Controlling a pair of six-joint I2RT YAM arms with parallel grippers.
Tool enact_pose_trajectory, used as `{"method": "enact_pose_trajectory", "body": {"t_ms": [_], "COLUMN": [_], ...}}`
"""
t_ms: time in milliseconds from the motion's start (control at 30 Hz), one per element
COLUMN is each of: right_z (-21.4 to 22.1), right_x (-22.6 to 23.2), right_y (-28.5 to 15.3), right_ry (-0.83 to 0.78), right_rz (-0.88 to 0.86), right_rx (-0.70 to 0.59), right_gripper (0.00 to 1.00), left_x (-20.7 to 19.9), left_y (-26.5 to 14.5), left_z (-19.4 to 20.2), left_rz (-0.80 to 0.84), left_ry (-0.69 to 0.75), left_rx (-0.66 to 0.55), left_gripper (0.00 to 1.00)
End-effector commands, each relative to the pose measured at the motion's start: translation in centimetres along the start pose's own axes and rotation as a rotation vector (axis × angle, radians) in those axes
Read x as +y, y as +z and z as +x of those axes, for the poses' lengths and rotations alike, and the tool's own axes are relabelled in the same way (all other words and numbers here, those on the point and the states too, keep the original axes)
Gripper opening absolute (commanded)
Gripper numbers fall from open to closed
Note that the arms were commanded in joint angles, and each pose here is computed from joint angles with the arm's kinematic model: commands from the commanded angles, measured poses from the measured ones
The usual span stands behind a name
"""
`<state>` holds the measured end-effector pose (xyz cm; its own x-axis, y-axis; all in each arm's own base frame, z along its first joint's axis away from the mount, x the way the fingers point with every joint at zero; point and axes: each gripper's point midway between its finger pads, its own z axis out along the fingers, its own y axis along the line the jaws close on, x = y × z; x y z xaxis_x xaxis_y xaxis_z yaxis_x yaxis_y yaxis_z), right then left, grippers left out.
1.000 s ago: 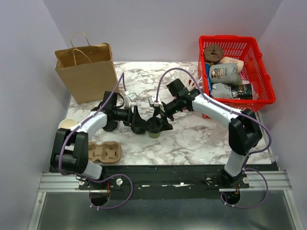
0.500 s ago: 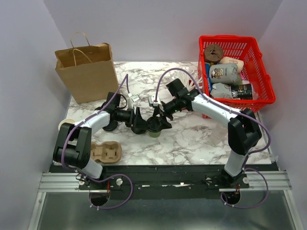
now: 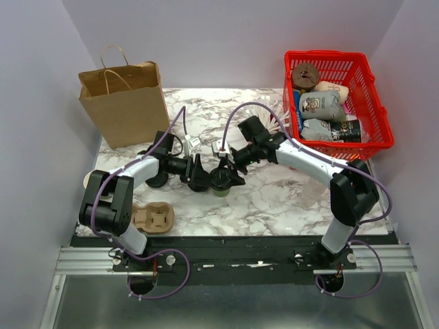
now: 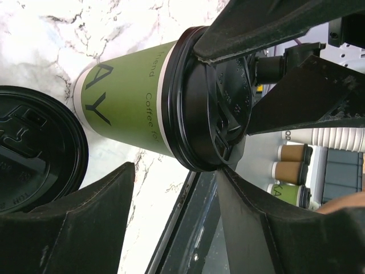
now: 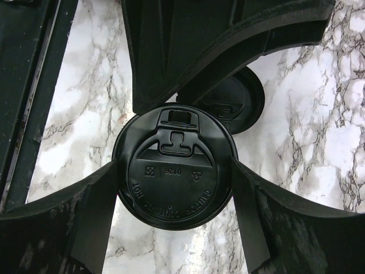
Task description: Pack the takeout coffee
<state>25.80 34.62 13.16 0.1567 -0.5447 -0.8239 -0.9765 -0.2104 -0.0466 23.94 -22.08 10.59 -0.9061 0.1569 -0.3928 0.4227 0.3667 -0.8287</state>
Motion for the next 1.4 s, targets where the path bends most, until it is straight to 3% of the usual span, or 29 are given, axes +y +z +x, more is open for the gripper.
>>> {"method": "enact_pose_trajectory", "body": {"t_ms": [0, 367, 500, 567, 700, 733, 867, 1033, 1367], "right_z": [3.7, 5.6, 4.0, 1.8, -0.9, -1.1, -1.1, -2.5, -5.0], "right_x": [0.0, -1.1, -1.2, -1.2, -1.1, -1.0, -1.6, -3.4, -4.5], "right_y": [2.0, 2.1, 0.9, -0.4, -2.3, -2.5, -3.4, -5.6, -11.6], "right_ry": [-0.056, -0.014, 0.028, 0.041, 0.021, 0.026, 0.080, 0.113, 0.182], "right_rz": [0.044, 0.115, 0.133, 0.133, 0.140, 0.140, 0.172, 0.229, 0.443], "right_rx": [0.126, 0.204, 0.171, 0.099, 0.048, 0.047, 0.044, 0.015, -0.032], "right_gripper": [0.79, 0.81, 0.84, 0.88, 0.94, 1.00, 1.00, 1.00, 1.00], "left_x": [2.8, 3.5, 0.9, -0.8, -2.9, -3.3, -2.6, 1.1, 1.3], "left_y": [0.5, 1.2, 0.3, -0.2, -1.7, -2.1, -3.6, -4.6, -5.9], "left_z": [1.0, -1.1, -3.0, -4.3, -5.5, -6.1, -6.8, -6.1, -0.9], "left_rz": [-0.107, -0.110, -0.069, -0.052, -0.069, -0.073, -0.148, -0.331, -0.275], "left_ry": [0.056, 0.104, 0.181, 0.229, 0.275, 0.292, 0.286, 0.303, 0.821], "left_rx": [0.047, -0.020, -0.065, -0.090, -0.090, -0.098, -0.113, -0.018, 0.197], "left_gripper": [0.66, 0.66, 0.70, 0.75, 0.75, 0.75, 0.75, 0.73, 0.69]}}
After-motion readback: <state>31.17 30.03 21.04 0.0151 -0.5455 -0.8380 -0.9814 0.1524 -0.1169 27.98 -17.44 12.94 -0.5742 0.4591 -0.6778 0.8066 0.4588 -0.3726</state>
